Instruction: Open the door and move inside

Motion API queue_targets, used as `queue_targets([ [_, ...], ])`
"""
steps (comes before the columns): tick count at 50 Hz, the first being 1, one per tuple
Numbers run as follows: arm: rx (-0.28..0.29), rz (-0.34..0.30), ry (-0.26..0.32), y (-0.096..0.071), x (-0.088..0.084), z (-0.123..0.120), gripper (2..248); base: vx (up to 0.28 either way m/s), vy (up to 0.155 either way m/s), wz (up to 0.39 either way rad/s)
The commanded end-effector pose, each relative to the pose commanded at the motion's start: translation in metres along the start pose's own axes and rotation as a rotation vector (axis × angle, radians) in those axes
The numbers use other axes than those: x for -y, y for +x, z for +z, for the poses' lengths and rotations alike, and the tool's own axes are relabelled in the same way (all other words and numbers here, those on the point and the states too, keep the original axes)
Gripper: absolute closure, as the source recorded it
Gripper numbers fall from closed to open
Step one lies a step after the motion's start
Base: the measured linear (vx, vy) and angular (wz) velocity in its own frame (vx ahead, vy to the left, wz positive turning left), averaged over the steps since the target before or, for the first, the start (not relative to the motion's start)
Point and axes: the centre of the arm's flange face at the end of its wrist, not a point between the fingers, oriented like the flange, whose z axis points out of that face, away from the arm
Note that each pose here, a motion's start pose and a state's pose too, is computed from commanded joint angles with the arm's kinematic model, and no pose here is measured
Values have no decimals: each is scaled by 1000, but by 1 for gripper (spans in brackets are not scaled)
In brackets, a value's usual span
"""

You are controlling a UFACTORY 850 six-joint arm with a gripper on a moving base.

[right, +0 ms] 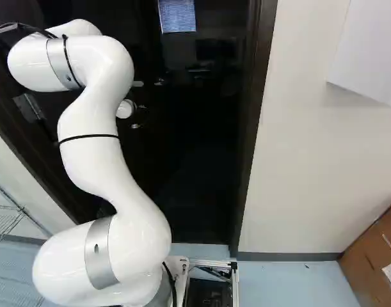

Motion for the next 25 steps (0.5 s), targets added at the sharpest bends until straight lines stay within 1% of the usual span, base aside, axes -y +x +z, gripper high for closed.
queue_targets([
  [25,-14,-9,46,-4,35,16,3,0,0,0],
])
